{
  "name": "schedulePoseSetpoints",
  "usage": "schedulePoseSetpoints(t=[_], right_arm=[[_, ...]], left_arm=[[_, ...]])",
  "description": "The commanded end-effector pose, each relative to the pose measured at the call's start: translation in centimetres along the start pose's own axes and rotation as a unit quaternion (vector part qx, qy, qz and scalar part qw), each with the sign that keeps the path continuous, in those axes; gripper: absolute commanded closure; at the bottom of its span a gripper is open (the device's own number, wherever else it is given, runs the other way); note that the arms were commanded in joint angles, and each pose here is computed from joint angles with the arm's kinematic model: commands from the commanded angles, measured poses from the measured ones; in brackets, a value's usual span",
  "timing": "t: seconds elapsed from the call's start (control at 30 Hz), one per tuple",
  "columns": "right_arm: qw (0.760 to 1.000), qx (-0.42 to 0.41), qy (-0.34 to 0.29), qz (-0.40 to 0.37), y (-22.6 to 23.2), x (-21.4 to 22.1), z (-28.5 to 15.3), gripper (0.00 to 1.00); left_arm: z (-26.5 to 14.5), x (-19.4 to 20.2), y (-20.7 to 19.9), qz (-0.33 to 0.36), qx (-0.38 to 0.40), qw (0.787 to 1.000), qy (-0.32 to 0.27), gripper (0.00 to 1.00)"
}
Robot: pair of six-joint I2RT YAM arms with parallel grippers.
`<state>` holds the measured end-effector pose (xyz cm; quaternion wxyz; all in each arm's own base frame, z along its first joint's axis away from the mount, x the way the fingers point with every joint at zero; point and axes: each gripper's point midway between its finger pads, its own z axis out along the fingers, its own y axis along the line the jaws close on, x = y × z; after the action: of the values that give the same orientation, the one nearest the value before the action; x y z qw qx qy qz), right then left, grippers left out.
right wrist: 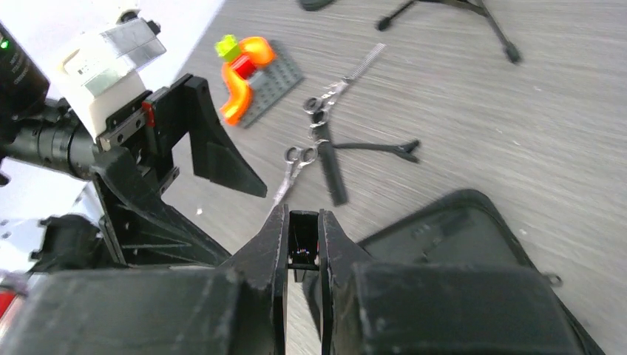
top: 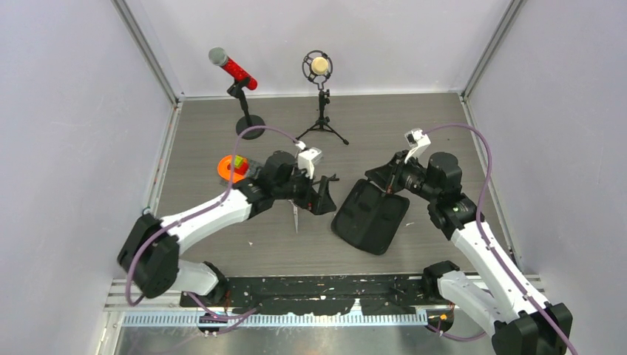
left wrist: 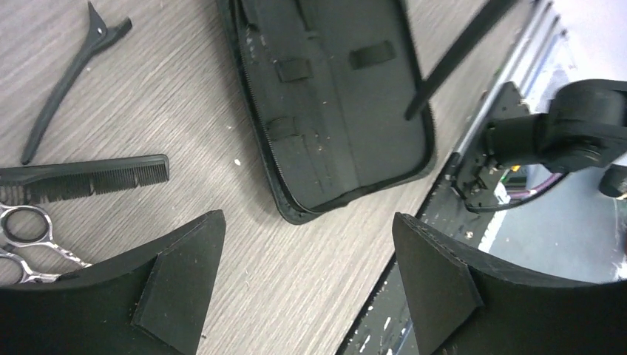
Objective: Sort the hair-cutting tools
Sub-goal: Place the haircut tool in the hairdressing tool bag.
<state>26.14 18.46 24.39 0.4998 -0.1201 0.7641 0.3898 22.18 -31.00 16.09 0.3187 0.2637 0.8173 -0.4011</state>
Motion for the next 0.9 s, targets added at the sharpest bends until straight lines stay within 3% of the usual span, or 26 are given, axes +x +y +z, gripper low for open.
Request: schedulePoseSetpoints(t=[0.0,0.27,0.43,0.53,0.7,0.77,0.87], right_arm=[[0.991,0.133,0.002,0.006,-4.6,1.1,-1.5,0.95],[0.987,0.159,0.008,0.016,-5.5,2.5,-2.5,0.95],[0.984,0.180,0.008,0.012,-6.3,2.8,-3.0,0.95],[0.981,0.195,0.009,0.013,-7.0,3.0,-3.1,0.95],[0.978,0.207,0.016,0.026,-7.8,3.1,-2.8,0.95],[0.978,0.205,0.022,0.031,-7.8,3.3,-2.5,0.95],[0.978,0.201,0.035,0.041,-7.9,3.8,-2.0,0.95]], left_arm=[[3.2,0.0,1.2,-0.018,-0.036,0.999,0.030,0.15],[8.5,2.9,3.4,-0.045,-0.066,0.990,0.119,0.23],[10.1,5.3,3.7,-0.043,-0.064,0.983,0.169,0.36],[10.0,6.4,3.1,-0.038,-0.052,0.980,0.190,0.52],[7.8,7.4,3.4,-0.017,-0.075,0.978,0.195,0.90],[6.2,7.6,3.9,-0.001,-0.097,0.976,0.197,0.99],[3.8,7.6,4.7,0.030,-0.127,0.972,0.196,1.00]])
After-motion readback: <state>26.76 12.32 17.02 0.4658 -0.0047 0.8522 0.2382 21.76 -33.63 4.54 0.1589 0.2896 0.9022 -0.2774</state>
